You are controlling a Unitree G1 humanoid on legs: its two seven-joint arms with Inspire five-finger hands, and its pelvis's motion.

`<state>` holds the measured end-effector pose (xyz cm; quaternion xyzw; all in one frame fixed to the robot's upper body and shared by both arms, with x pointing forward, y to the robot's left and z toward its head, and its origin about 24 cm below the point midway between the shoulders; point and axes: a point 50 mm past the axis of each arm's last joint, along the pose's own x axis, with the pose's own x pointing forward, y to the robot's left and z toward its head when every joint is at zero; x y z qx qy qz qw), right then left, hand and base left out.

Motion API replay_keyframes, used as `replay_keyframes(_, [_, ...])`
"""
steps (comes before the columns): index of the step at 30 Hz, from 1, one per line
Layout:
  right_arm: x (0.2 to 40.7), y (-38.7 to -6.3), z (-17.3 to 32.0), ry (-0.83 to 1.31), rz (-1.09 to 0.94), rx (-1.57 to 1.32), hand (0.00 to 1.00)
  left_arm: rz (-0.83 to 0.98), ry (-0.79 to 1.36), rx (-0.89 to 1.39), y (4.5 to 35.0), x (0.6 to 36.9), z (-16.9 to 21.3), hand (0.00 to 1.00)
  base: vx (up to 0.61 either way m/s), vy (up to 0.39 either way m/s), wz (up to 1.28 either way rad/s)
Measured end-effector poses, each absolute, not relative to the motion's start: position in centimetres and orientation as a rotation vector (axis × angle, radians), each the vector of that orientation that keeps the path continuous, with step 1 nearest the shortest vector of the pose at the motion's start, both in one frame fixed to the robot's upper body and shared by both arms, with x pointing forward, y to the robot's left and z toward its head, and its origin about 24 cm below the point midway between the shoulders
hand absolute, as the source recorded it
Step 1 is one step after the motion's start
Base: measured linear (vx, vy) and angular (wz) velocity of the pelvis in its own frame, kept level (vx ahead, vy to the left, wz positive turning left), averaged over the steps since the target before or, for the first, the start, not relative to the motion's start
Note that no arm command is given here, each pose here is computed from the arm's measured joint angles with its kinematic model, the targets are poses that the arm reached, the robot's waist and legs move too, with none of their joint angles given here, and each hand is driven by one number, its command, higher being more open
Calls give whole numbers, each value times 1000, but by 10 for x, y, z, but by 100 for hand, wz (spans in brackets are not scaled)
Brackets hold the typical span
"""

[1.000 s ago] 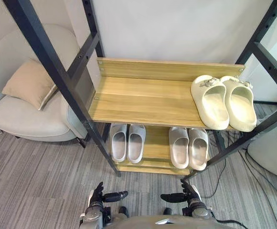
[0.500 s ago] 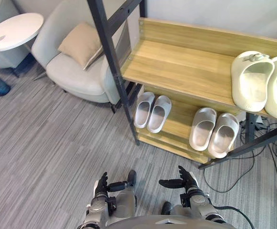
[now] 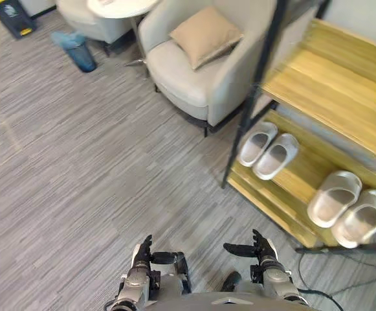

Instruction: Organize the slippers on the shoe rack

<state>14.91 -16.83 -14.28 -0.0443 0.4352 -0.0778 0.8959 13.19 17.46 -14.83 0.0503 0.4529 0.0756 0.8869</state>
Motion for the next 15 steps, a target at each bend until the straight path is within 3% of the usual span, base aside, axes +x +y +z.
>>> replay_keyframes(6, [144,-152,-147,936,-106,-69,100,205,966,97,187,120,-151,100,-14,136,41])
replay_keyframes(15, [151,-151,-143,902,-33,-133,100,245,980,78,194,120,-152,100,119,53,84])
